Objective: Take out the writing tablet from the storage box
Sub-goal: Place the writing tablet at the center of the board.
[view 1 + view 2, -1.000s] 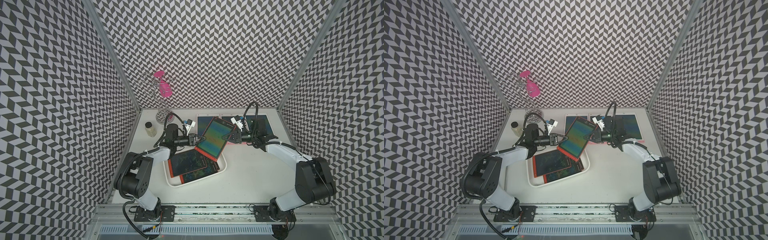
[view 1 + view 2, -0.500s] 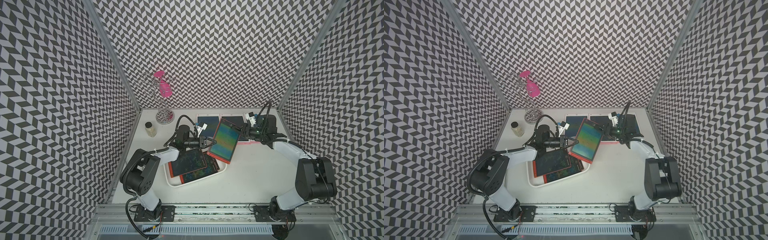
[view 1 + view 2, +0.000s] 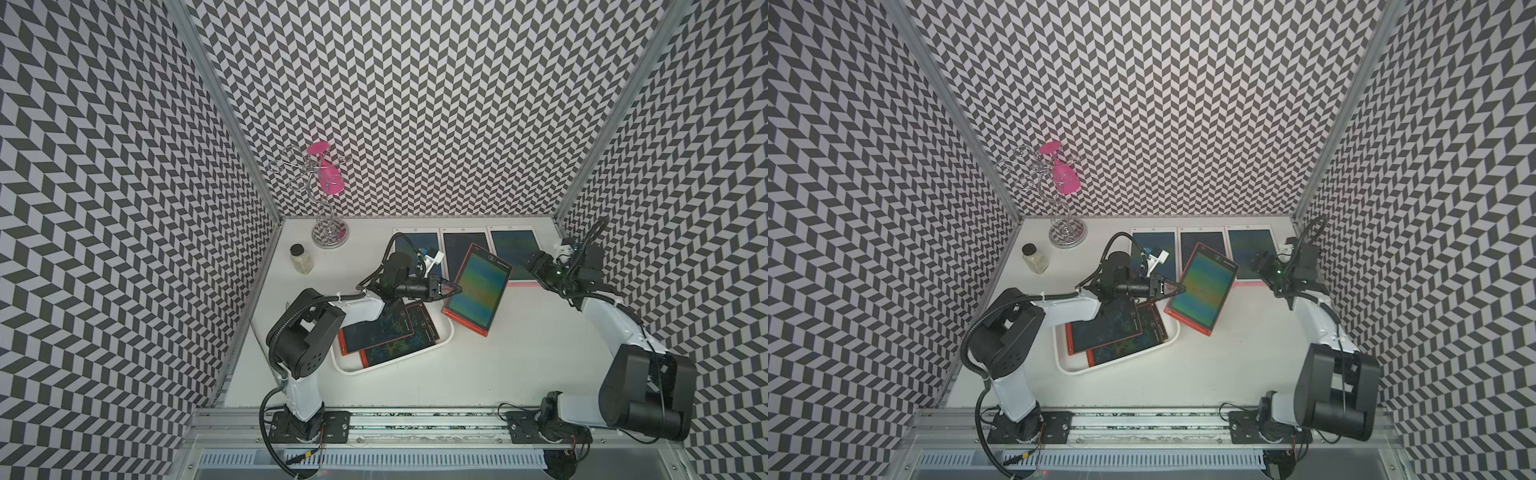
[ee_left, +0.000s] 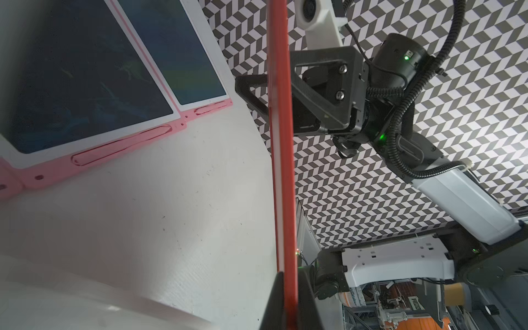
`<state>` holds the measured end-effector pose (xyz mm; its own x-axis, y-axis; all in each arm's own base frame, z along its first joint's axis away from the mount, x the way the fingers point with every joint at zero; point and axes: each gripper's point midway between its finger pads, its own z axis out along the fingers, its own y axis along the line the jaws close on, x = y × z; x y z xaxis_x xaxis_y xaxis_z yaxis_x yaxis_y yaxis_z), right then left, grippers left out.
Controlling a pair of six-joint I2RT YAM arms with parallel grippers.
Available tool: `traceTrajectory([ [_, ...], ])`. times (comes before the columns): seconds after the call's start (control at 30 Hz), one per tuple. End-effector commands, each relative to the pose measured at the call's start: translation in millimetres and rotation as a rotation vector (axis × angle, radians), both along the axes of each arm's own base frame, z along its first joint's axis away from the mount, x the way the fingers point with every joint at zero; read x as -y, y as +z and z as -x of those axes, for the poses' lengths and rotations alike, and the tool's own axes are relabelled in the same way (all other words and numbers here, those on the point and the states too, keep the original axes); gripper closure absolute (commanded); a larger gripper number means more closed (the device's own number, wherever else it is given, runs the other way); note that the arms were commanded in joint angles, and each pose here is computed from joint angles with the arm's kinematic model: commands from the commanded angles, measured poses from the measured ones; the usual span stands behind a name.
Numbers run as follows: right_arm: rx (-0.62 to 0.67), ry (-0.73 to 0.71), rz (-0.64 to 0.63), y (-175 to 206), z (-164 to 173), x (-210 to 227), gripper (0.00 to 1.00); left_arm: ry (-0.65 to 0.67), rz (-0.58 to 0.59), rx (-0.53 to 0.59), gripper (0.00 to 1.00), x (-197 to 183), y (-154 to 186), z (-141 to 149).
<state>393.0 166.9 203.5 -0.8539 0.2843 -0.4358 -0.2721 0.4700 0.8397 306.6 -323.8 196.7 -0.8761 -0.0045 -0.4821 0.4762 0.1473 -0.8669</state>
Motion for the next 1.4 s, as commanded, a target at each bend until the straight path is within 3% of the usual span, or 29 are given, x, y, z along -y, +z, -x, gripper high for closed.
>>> traceTrajectory([
  [0.0, 0.019, -0.116, 0.075, -1.4, -7.5, 25.8, 0.35, -0.011, 0.042, 0.032, 1.00, 23.7, 20.2, -1.1],
  [0.23, -0.080, -0.445, 0.235, -27.6, -9.1, 115.5, 0.34, -0.049, 0.067, 0.021, 1.00, 62.3, 28.4, 6.4],
  [0.4, -0.074, -0.661, 0.292, -26.9, -2.0, 180.2, 0.31, -0.062, 0.058, -0.009, 1.00, 81.5, 18.0, 11.2],
  [0.67, -0.069, -0.731, 0.291, -17.8, 7.6, 215.7, 0.31, -0.063, 0.061, -0.019, 1.00, 119.9, 13.7, 20.8],
  [0.83, -0.045, -0.740, 0.311, 3.1, 14.7, 219.2, 0.31, 0.022, 0.027, -0.014, 1.00, 150.5, 5.7, 16.3],
  [1.13, -0.016, -0.809, 0.377, 27.8, 29.4, 229.8, 0.31, 0.052, 0.032, -0.115, 1.00, 203.9, -43.2, 28.3],
  [1.37, -0.017, -0.718, 0.291, 40.4, 36.4, 207.5, 0.31, 0.064, 0.028, -0.136, 1.00, 234.2, -59.9, 41.6],
])
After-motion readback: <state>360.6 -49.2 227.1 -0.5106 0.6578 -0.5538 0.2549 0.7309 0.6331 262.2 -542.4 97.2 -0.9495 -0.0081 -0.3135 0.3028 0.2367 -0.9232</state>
